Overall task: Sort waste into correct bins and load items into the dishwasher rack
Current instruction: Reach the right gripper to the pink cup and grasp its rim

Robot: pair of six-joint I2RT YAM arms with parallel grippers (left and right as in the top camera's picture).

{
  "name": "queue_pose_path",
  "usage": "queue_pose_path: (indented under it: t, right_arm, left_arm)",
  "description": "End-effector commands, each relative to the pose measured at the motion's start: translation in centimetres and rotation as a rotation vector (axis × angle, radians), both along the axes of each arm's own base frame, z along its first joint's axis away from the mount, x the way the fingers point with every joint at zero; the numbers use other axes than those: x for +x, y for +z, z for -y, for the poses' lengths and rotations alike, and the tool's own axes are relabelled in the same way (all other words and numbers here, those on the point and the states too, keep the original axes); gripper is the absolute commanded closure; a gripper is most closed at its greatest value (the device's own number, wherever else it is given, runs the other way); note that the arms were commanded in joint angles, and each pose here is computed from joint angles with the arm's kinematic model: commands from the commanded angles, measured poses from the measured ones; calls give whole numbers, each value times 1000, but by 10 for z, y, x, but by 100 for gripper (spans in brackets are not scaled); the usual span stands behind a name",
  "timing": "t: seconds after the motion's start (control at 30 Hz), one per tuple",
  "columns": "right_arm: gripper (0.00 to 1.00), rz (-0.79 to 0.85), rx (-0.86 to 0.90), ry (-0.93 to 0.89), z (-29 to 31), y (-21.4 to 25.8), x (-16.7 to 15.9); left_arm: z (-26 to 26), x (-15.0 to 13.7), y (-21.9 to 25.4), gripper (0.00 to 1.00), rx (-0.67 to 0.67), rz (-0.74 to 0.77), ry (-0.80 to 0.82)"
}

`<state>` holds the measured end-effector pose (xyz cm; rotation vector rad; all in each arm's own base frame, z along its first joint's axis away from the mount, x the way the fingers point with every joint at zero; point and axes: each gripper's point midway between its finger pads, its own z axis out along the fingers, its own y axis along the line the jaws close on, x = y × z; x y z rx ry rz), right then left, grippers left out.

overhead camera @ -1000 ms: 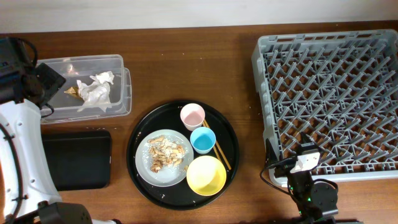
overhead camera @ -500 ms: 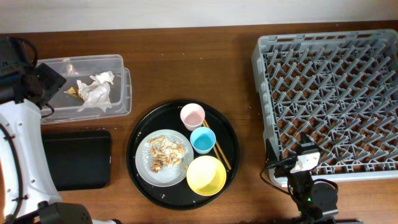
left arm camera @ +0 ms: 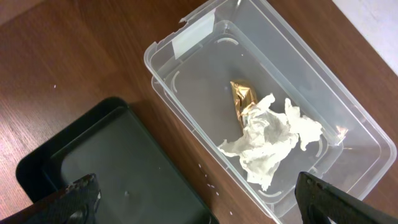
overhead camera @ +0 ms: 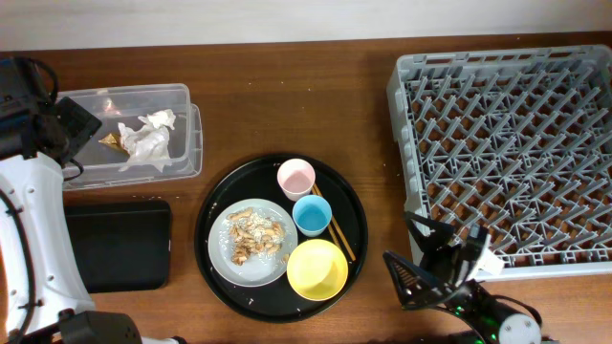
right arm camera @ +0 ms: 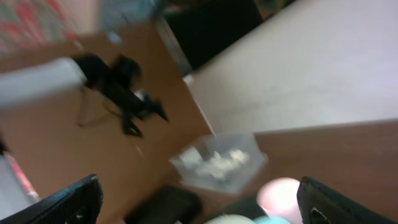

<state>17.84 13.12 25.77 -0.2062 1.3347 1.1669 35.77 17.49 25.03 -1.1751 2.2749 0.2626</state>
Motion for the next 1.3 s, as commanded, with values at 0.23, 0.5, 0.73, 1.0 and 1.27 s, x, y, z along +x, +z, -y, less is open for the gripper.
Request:
queue_pose_path:
  t: [0.23,0.5,0.73,1.0,1.27]
  right_arm:
    - [2,-110,-100,-81,4,70,25]
    - [2,-395,-548,-8,-40,82,104]
    - [2,-618,-1101,-144,-110,9,151]
    - [1,-751,-1274,0,-169,-97,169]
    - [25,-762,-1242,68,-190,-119,173]
  left_arm:
    - [-3,-2,8,1,11,22,18]
    - [-3,-2,8,1,11,21,18]
    - [-3,-2,8,1,11,21,18]
    - [-3,-2,8,1,11,21,18]
    - [-3,-2,8,0,11,21,18]
